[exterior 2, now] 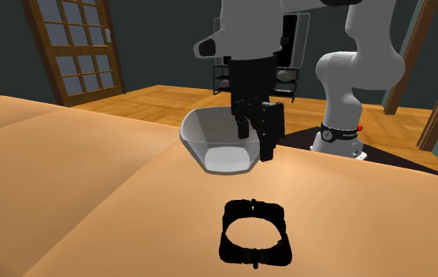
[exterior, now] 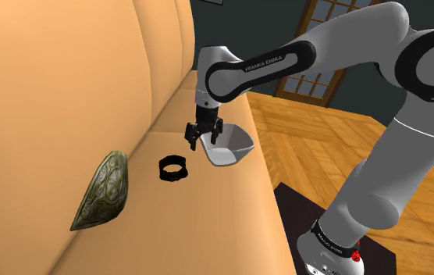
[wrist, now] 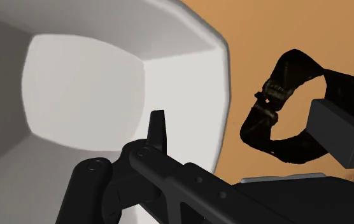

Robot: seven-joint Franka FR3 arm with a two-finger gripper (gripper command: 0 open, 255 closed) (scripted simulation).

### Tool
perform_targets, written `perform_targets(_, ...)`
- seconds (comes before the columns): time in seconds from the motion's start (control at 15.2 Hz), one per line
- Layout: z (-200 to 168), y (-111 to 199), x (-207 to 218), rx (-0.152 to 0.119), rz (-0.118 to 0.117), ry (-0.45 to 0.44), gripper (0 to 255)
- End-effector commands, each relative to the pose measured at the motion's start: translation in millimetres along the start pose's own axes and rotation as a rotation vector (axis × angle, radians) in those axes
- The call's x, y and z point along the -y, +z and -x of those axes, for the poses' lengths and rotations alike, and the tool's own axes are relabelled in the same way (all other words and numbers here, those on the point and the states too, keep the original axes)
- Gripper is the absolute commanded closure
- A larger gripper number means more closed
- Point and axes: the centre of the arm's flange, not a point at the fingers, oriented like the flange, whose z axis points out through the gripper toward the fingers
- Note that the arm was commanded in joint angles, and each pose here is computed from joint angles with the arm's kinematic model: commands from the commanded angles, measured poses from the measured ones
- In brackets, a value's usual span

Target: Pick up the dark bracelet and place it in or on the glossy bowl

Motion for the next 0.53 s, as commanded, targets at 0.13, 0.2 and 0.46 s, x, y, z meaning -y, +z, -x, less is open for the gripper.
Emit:
perform_targets(0.13,-39.1,24.8,28.3,-0.002,-0.02,0.023,0)
perform_targets(0.2,-48.5,30.4,34.7,-0.002,-0.025,0.028,0)
perform_targets(0.46,-49.2,46.6,35.5,-0.002,-0.025,0.028,0)
